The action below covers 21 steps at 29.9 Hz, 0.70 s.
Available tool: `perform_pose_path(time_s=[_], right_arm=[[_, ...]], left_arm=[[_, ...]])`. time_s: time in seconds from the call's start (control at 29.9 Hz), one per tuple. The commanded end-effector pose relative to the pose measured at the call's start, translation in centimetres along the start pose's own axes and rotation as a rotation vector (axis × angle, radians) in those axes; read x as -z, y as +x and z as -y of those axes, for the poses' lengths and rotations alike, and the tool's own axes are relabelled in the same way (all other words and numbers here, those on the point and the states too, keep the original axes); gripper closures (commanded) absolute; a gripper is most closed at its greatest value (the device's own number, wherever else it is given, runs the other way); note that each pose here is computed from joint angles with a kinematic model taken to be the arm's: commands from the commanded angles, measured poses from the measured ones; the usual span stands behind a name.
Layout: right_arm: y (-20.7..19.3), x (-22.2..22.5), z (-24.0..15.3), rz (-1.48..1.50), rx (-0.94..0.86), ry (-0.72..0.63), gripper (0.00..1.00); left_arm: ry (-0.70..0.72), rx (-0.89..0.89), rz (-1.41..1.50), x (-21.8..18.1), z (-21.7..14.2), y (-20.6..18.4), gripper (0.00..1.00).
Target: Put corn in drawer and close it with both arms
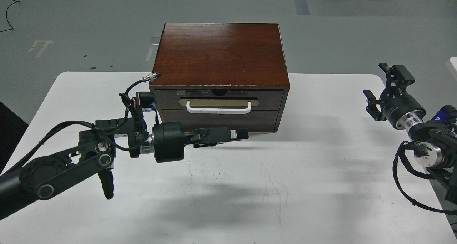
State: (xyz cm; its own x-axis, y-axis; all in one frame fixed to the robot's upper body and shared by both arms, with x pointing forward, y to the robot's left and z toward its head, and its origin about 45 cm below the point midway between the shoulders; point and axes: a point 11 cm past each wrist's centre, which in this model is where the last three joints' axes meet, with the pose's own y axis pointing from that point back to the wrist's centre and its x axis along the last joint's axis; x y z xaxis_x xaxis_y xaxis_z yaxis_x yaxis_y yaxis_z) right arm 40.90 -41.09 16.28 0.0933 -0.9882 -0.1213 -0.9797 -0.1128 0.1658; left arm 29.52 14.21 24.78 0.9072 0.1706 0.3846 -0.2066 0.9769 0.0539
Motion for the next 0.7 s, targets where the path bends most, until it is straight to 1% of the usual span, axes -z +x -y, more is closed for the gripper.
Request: perform_pose_path(time_s=[0.0,0.03,0.07,0.1,0.13,0.17,0.23,0.27,0.3,0.33,0.37,0.5,0.67], right_arm=[[0.0,0.1,0.0,0.000,0.002,0.002,0.02],[-0.1,0.2,0.1,0.001,0.004,0.003,0.02],[-0.4,0.4,0.3,0.004,0.012,0.010,0.02],[-1.0,0.6,0.6,0.014,0.030,0.016,0.02],[-1.0,0.7,0.6,0.015,0.032,0.018,0.02],[-1.3,0.7,0.6,0.020,0.038,0.019,0.02],[-1.6,0.9,0.8,0.025,0.045,0.024,0.02],[-2.0,1.1,0.9,0.029,0.054,0.030,0.02],[-2.6,1.5,1.2,0.036,0.072,0.039,0.02],[-3.0,1.7,1.3,0.043,0.081,0.044,0.02],[-3.7,1.8,1.4,0.054,0.097,0.049,0.02],[-6.1,3.0,1.8,0.100,0.154,0.084,0.00],[-7.7,3.6,2.1,0.115,0.173,0.099,0.00]], left_arm=[[-0.090,-0.166,-0.067,-2.3,-1.1,4.1,0.02],[-0.104,-0.224,-0.053,-2.8,-1.5,5.7,0.02],[-0.117,-0.363,-0.018,-3.5,-3.1,9.2,0.02],[-0.103,-0.474,-0.009,-3.1,-5.0,11.8,0.02],[-0.092,-0.525,-0.017,-2.6,-6.1,13.1,0.02],[-0.077,-0.614,-0.069,-1.3,-8.4,15.0,0.02],[-0.072,-0.704,-0.152,0.2,-10.8,16.3,0.02],[-0.086,-0.808,-0.238,1.6,-13.1,17.1,0.02],[-0.043,-0.896,-0.361,3.5,-15.2,17.5,0.02],[-0.019,-0.941,-0.422,4.4,-16.4,17.7,0.02],[0.016,-1.021,-0.541,6.0,-18.8,17.6,0.02],[0.076,-1.150,-0.751,9.2,-23.3,16.1,0.02],[0.116,-1.191,-0.820,11.6,-25.0,12.9,0.02]])
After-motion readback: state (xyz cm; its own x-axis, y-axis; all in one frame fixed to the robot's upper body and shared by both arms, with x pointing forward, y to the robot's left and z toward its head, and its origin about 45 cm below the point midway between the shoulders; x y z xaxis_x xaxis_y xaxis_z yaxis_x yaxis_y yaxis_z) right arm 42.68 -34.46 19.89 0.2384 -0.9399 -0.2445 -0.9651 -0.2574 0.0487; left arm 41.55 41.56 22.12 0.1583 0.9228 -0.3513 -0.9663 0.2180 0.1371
